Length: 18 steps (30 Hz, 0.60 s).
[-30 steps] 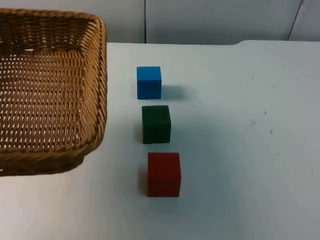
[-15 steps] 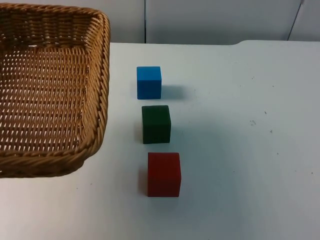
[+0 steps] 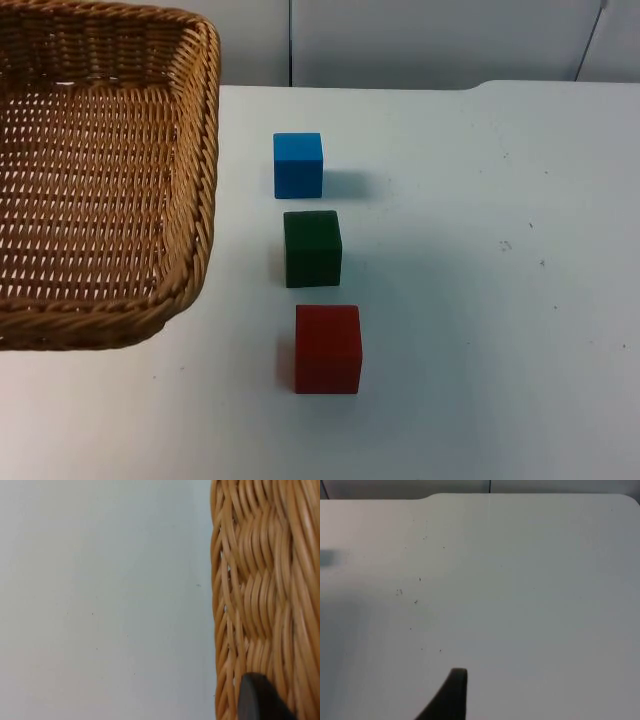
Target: Pick up the basket with the left hand and place the blue cube into the basket with the right hand.
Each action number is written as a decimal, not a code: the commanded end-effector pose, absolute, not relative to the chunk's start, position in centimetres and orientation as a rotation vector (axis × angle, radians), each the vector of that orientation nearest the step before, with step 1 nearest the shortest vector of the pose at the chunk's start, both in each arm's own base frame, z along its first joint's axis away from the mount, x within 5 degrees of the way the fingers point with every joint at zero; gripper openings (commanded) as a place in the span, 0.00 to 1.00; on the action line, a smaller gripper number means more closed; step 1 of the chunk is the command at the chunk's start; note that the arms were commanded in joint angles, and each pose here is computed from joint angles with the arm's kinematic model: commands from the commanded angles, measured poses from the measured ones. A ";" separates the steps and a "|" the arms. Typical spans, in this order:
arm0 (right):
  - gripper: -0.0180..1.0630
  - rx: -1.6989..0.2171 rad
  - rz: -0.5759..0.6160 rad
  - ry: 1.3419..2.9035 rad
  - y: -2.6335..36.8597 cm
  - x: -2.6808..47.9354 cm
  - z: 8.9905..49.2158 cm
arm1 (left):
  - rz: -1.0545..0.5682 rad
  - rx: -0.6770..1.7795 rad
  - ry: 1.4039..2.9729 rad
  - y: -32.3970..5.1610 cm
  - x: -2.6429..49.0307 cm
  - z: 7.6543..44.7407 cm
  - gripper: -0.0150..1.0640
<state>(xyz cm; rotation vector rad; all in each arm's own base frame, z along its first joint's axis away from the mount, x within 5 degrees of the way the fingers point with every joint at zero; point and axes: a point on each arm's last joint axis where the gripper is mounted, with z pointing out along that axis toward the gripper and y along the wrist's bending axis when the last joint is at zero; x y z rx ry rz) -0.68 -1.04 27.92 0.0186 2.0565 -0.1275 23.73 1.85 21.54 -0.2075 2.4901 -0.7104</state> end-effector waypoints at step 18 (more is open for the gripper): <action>0.98 0.025 -0.134 2.046 -1.0 -0.6 27.8 | -0.742 -0.214 2.470 1.7 23.6 21.9 0.01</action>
